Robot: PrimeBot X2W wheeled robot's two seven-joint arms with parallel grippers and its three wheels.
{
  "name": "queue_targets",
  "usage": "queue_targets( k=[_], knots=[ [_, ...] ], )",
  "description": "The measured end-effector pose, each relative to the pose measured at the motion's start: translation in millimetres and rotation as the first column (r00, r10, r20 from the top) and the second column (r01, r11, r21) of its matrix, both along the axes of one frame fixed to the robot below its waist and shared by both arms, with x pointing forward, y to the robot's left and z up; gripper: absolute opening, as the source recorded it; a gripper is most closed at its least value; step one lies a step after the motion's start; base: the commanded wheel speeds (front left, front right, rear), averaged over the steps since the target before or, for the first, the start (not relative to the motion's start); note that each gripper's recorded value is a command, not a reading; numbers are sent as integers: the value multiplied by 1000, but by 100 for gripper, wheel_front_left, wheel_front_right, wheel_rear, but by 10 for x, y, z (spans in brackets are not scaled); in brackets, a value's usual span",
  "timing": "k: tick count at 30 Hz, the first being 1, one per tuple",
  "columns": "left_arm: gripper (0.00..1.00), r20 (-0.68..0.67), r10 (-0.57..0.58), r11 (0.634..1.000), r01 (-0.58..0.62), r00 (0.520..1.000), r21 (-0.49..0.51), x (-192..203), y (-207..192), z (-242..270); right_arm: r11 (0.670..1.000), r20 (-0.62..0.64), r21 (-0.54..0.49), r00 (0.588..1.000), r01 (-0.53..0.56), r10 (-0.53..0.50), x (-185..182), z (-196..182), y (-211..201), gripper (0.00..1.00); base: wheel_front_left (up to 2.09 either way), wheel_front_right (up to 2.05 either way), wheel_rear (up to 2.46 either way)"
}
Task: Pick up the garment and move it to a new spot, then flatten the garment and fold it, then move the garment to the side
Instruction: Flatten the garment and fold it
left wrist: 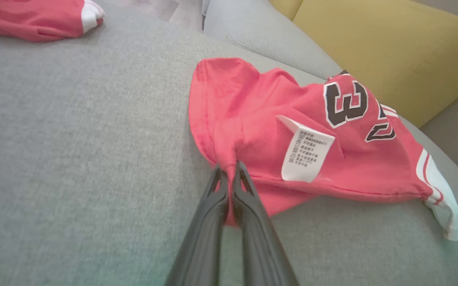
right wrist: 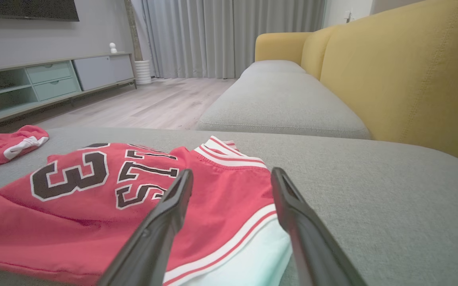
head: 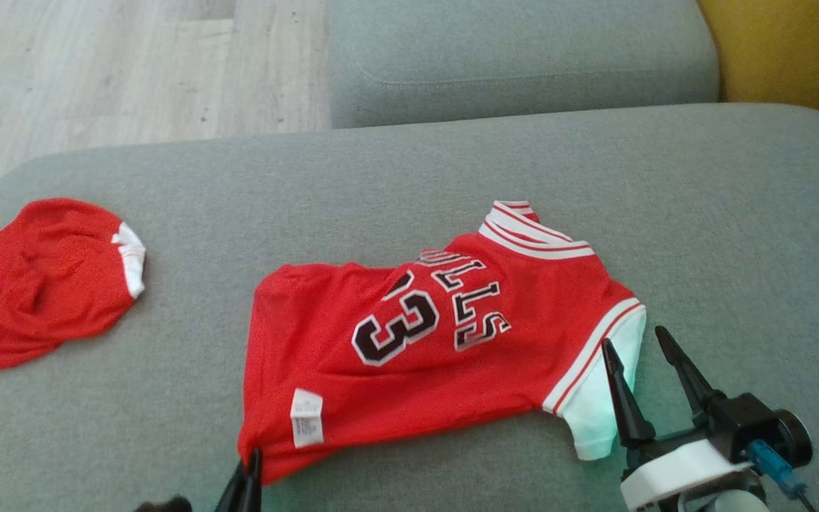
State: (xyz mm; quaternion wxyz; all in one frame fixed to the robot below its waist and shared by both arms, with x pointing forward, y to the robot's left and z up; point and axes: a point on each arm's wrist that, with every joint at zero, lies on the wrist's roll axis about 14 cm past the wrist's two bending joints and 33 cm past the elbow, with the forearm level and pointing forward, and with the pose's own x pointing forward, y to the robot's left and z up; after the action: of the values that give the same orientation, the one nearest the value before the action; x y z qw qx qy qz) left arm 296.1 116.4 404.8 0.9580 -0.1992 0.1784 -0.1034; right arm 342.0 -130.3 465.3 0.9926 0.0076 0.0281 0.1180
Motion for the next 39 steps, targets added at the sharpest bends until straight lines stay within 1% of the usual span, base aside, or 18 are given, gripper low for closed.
queue_targets(
  k=[1, 3, 4, 5, 7, 8, 9, 11, 14, 15, 16, 18, 22, 26, 29, 33, 38, 39],
  knots=[
    [9, -7, 9, 1000, -9, 1000, -1, -46, 15, -31, 1000, 2, 0, 1000, -8, 8, 6, 7, 24, 100, 0, 0, 0],
    [13, -19, 17, 1000, -17, 1000, -1, -130, 23, -89, 1000, 6, 0, 1000, -18, 18, 15, 19, 56, 100, 0, 0, 0],
    [20, -25, 20, 1000, -20, 999, -2, -164, 19, -111, 1000, 7, -1, 1000, -22, 22, 18, 23, 67, 100, 0, 0, 0],
    [24, -29, 23, 1000, -23, 999, -5, -190, 14, -129, 1000, 8, -1, 1000, -25, 25, 19, 26, 75, 100, 0, 0, 0],
    [38, -39, 26, 999, -27, 999, -24, -235, -11, -152, 1000, 10, -1, 1000, -28, 28, 20, 30, 85, 100, 0, 0, 0],
    [52, -50, 17, 999, -19, 999, -40, -273, -46, -171, 1000, 9, -1, 1000, -28, 28, 19, 28, 86, 100, 0, 0, 0],
    [80, -70, 1, 999, -4, 998, -52, -320, -91, -201, 1000, 8, -2, 1000, -28, 28, 16, 26, 86, 100, 0, 0, 0],
    [100, -124, -54, 997, 46, 991, -65, -443, -188, -280, 1000, 7, -2, 1000, -27, 27, 6, 21, 79, 100, 0, 0, 0],
    [100, -176, -108, 994, 101, 978, -51, -564, -155, -336, 1000, 6, -2, 1000, -17, 17, -10, 17, 48, 100, 0, 0, 0],
    [100, -187, -129, 992, 128, 974, -14, -562, -35, -321, 1000, 5, -2, 1000, -9, 9, -24, 15, 24, 100, 0, 0, 0],
    [100, -174, -124, 992, 125, 977, -5, -515, 34, -266, 1000, 5, -2, 1000, -4, 4, -31, 13, 10, 100, 0, 0, 0],
    [100, -124, -106, 994, 106, 987, -9, -361, 108, -80, 1000, 4, -2, 1000, 5, -5, -47, 12, -16, 100, 0, 0, 0],
    [100, -12, -82, 996, 82, 997, -32, -29, 110, 314, 1000, -3, -2, 1000, 20, -20, -71, -11, -64, 100, 0, 0, 0],
    [100, 11, -94, 995, 94, 996, 31, 311, 100, 427, 1000, -16, -2, 999, 28, -28, -85, -48, -84, 100, 0, 0, 0],
    [100, -37, -95, 995, 96, 995, 37, 528, 44, 336, 999, -30, -3, 999, 37, -37, -87, -89, -110, 100, 0, 0, 0],
    [100, -150, -76, 995, 85, 986, 58, 737, 46, 39, 999, -44, -10, 998, 48, -48, -34, -131, -162, 100, 0, 0, 0],
    [100, -299, -83, 994, 102, 951, 47, 802, 39, -310, 997, -41, -23, 997, 70, -71, 28, -125, -261, 100, 0, 0, 0],
    [100, -310, -90, 993, 108, 947, 40, 807, 29, -342, 997, -46, -26, 996, 75, -76, 21, -140, -282, 100, 0, 0, 0]
  ],
)
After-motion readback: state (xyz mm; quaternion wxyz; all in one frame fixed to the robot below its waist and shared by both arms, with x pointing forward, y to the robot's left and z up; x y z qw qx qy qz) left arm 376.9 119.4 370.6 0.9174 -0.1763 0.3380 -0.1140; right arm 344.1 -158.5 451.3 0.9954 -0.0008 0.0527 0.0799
